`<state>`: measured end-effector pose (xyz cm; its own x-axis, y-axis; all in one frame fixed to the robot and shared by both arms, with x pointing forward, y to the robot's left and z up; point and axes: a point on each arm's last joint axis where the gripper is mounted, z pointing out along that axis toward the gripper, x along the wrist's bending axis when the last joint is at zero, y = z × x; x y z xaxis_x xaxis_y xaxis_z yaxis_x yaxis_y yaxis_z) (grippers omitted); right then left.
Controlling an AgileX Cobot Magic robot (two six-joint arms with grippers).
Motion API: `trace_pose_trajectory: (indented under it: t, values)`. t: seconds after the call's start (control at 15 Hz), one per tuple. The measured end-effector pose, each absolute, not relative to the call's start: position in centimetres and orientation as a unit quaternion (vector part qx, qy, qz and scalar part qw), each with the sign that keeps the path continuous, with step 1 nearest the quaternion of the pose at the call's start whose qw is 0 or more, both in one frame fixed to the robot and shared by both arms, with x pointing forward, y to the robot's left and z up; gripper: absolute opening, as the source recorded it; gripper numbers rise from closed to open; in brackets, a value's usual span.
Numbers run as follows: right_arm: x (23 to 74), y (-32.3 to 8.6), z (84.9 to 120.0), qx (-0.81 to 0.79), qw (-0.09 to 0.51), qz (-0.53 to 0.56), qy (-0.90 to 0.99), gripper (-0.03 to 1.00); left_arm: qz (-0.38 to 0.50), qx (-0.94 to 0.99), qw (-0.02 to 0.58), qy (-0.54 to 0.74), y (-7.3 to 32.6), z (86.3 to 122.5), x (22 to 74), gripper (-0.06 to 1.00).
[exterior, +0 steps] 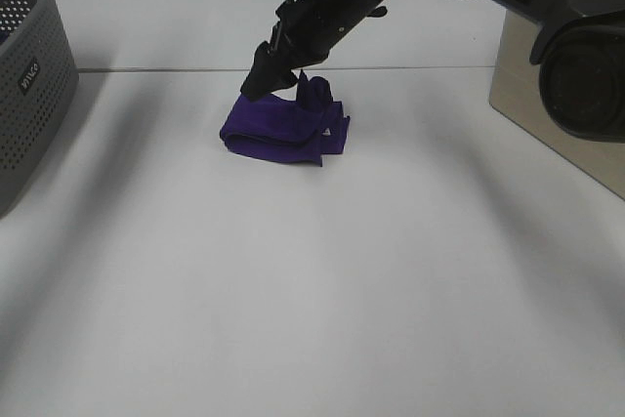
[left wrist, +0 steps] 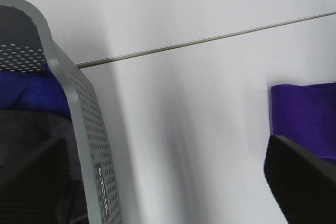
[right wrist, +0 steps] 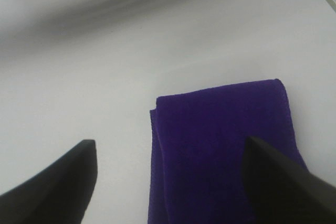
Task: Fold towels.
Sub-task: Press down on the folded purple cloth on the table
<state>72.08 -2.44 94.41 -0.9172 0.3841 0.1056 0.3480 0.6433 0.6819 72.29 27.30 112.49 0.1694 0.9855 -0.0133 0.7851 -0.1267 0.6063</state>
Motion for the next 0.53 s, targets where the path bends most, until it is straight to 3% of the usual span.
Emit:
trace_pose_trajectory:
  t: [0.2,0.53]
  values:
    - [72.5,-2.8,91.0,0.213,0.011,0.347,0.913,0.75,0.202,0.724,0.249,0.611,27.3,112.5,72.3,0.93]
    - [73.9,-5.5,90.0,0.249,0.018,0.327,0.911,0.74,0.203,0.728,0.247,0.606,27.3,112.5,72.3,0.92]
